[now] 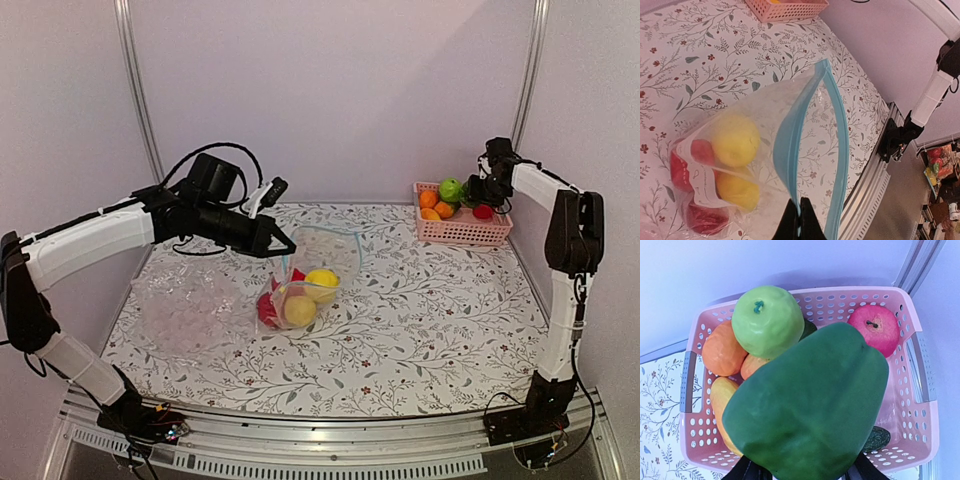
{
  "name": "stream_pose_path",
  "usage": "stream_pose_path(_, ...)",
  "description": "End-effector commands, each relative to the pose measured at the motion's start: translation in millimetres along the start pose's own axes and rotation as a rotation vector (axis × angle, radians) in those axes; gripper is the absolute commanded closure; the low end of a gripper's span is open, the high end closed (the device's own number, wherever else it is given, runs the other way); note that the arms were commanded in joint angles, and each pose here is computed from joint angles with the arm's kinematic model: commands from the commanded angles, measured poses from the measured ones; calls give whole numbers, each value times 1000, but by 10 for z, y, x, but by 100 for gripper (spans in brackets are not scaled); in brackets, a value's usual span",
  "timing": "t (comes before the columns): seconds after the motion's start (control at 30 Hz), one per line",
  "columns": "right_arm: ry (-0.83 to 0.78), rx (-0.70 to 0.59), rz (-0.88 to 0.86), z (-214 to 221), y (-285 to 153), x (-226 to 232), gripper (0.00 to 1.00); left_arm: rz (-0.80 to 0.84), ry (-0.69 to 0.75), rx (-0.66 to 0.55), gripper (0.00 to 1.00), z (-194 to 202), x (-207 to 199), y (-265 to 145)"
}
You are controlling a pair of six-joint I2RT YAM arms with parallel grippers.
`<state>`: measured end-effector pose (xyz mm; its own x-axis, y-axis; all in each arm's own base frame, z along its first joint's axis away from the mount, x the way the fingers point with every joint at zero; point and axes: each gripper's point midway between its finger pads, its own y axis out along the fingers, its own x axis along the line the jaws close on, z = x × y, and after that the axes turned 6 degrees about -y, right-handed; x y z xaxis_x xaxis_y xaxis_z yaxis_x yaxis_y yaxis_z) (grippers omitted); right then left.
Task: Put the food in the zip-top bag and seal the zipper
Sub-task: Place the fake vegetable in the zipper food storage bag.
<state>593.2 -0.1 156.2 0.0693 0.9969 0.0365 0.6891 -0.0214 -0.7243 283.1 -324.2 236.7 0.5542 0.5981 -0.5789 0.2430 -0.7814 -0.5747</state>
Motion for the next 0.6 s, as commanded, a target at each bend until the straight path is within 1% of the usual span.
stream_pose_path(0.0,5,-41,-83,-79,-317,139,54,9,27,-9,100,0,-105,-55)
stream_pose_path(0.1,6,-67,-121,-89,-534,196,54,10,26,-5,100,10,-105,-43)
stream_pose_path(0.17,5,-94,-140,-122,-756,238,54,11,25,-1,100,17,-106,-33)
stream_pose_path(0.27,-17,-112,-173,-89,-998,377,54,14,24,0,100,22,-116,-33)
stream_pose_path(0.3,-28,-130,-185,-105,-1137,440,54,15,25,1,100,26,-122,-30)
stream_pose_path(0.4,-68,-134,-224,-6,-1380,683,54,14,25,5,100,36,-118,-20)
stream_pose_path(0.47,-99,-152,-254,45,-1642,878,54,14,27,4,100,37,-126,-20)
stream_pose_path(0.57,-163,-158,-315,241,-1960,1248,54,12,28,2,100,36,-131,-22)
